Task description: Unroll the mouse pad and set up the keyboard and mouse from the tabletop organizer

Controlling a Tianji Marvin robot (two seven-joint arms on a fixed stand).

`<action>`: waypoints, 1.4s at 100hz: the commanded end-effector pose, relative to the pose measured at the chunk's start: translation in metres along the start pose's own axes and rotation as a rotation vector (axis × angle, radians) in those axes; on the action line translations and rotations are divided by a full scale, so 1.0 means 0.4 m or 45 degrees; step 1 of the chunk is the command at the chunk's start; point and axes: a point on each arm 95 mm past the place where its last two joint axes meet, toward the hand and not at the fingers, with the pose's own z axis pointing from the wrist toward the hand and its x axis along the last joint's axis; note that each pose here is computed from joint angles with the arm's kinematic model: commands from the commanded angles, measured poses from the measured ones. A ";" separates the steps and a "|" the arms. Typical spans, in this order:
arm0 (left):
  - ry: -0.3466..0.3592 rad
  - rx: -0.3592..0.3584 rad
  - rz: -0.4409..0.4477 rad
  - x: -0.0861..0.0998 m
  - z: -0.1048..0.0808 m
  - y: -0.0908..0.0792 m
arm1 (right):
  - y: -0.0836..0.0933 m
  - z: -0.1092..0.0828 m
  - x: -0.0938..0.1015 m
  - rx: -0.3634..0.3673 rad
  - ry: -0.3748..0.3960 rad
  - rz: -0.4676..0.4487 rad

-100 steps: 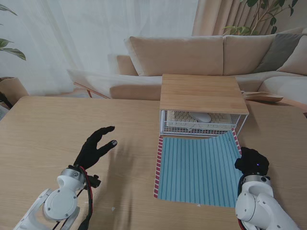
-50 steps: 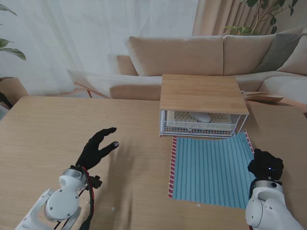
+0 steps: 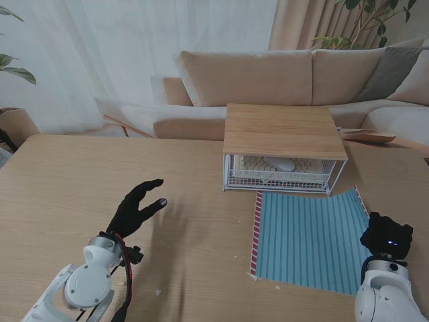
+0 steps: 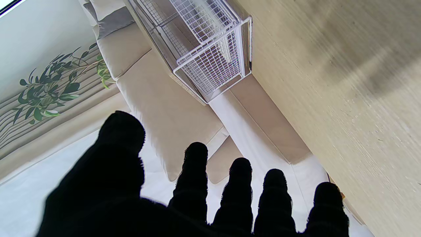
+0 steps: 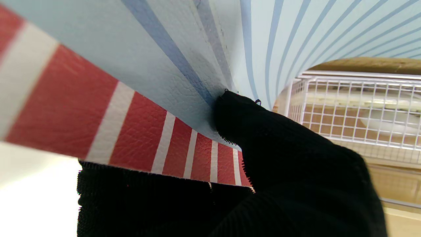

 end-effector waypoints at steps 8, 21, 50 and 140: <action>-0.006 -0.023 -0.005 0.001 0.000 0.009 | -0.008 -0.001 -0.016 -0.004 0.003 -0.048; -0.009 -0.022 -0.005 0.000 0.001 0.009 | -0.010 0.004 -0.027 -0.019 -0.016 -0.068; -0.019 -0.025 -0.002 -0.003 0.001 0.011 | -0.014 0.007 -0.025 -0.023 -0.002 -0.088; -0.011 -0.017 -0.009 -0.007 0.006 0.008 | 0.059 0.039 0.065 -0.046 0.369 0.119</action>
